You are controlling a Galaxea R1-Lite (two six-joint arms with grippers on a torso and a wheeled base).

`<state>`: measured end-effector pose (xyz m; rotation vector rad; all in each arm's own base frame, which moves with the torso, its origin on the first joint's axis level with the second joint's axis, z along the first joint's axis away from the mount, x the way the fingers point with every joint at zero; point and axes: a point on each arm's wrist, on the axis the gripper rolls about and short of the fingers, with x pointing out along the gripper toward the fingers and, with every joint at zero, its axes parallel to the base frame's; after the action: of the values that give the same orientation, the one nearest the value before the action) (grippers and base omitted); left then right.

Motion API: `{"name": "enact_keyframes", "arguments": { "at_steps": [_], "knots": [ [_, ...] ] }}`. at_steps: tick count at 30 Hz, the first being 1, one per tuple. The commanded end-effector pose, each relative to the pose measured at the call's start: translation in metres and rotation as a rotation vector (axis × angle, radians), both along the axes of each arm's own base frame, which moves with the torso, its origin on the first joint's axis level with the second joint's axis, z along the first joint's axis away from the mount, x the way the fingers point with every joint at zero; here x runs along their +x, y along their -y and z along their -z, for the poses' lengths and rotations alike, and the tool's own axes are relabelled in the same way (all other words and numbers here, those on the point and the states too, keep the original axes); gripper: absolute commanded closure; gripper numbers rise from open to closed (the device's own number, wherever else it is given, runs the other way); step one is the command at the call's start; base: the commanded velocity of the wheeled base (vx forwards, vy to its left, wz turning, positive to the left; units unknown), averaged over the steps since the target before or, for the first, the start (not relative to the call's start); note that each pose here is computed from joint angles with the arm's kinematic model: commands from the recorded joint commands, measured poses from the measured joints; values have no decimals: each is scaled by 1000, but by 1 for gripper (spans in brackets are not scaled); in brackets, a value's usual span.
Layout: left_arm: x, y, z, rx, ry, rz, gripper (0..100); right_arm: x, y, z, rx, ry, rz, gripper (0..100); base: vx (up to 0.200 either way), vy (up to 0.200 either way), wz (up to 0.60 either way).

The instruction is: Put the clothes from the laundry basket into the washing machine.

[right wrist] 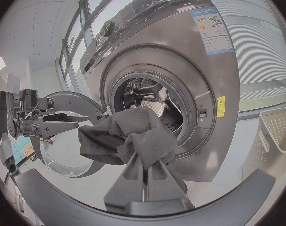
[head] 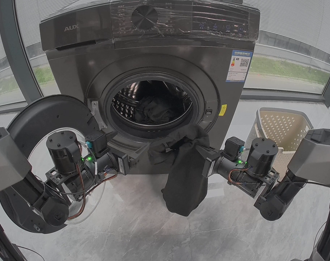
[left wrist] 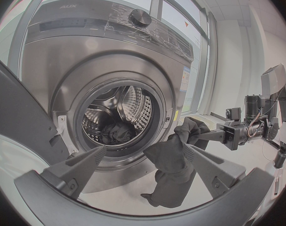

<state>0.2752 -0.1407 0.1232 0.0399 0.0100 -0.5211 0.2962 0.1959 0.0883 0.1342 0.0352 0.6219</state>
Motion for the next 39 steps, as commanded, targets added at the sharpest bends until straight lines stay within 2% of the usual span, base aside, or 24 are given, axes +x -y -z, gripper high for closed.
{"name": "enact_keyframes", "arguments": {
  "at_steps": [1, 10, 17, 24, 28, 30, 36, 39],
  "knots": [
    [-3, -2, 4, 6, -8, 5, 0, 2, 3, 0, 0, 0, 7, 100, 0, 0, 0],
    [0, -9, 2, 1, 2, -8, 0, 6, 6, 4, -8, -13, 30, 100, 0, 0, 0],
    [-2, -14, 0, -9, 23, -12, 0, 20, 22, 1, -7, -6, 110, 100, 0, 0, 0],
    [-3, -16, 1, -14, 33, -18, 0, 24, 28, 0, -7, -6, 135, 100, 0, 0, 0],
    [-7, -11, 3, -13, 31, 2, 0, 21, 22, -1, -7, -1, 115, 100, 0, 0, 0],
    [-12, -3, 6, -13, 26, 36, 0, 15, 7, -4, 2, 10, 70, 100, 0, 0, 0],
    [-13, 5, 20, -9, 17, 61, 0, 11, -7, -8, 6, 17, 39, 100, 0, 0, 0],
    [-12, 8, 30, 7, -10, 70, 0, 6, -21, -14, 18, 29, 4, 100, 0, 0, 0]
  ]
}}
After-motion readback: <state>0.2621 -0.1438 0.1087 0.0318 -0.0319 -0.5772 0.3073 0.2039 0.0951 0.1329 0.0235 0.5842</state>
